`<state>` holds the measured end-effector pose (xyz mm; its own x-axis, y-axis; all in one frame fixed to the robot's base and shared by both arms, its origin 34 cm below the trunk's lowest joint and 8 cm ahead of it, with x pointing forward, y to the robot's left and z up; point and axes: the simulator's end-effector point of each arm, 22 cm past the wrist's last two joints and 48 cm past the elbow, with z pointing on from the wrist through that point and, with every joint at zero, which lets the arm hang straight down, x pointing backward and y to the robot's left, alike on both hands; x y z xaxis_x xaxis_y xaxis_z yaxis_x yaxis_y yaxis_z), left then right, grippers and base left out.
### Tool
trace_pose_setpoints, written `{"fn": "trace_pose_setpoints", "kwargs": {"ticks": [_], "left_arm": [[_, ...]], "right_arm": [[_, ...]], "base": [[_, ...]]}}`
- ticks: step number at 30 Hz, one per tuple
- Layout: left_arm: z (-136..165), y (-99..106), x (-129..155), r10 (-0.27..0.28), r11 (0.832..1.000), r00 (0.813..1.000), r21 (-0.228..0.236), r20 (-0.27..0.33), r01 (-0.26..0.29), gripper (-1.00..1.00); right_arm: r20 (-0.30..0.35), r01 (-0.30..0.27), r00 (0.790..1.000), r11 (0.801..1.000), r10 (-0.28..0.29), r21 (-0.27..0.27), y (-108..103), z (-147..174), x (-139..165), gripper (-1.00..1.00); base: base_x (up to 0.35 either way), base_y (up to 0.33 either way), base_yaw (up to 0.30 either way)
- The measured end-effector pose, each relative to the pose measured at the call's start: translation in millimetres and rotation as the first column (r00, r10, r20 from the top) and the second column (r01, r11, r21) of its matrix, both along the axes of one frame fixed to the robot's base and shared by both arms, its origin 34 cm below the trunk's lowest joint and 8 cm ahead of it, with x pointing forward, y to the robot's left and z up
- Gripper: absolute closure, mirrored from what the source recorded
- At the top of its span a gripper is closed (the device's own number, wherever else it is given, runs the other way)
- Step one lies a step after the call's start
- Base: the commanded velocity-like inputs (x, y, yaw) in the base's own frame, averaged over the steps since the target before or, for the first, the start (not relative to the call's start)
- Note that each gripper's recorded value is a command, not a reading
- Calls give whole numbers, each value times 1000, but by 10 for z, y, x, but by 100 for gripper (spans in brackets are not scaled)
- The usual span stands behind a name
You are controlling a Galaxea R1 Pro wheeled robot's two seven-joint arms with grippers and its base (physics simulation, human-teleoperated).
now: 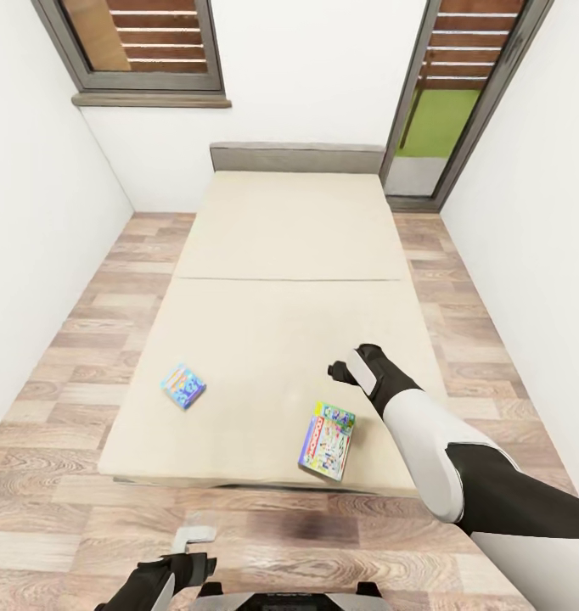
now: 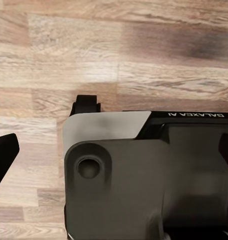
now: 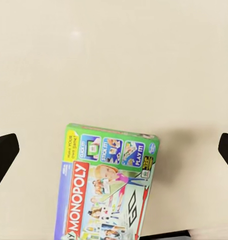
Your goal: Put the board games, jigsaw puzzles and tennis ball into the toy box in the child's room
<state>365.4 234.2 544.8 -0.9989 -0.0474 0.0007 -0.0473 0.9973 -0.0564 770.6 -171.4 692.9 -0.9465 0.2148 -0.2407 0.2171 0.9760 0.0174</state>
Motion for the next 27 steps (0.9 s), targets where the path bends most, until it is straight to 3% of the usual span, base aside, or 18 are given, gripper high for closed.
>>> {"fn": "trace_pose_setpoints", "kwargs": {"ticks": [27], "left_arm": [[-104,-5,-190,-1,1000,999,-3,-41,1,-100]], "right_arm": [[-42,1,999,1000,-1,-1,-2,-288,-136,-100]], "base": [[0,0,0]]}}
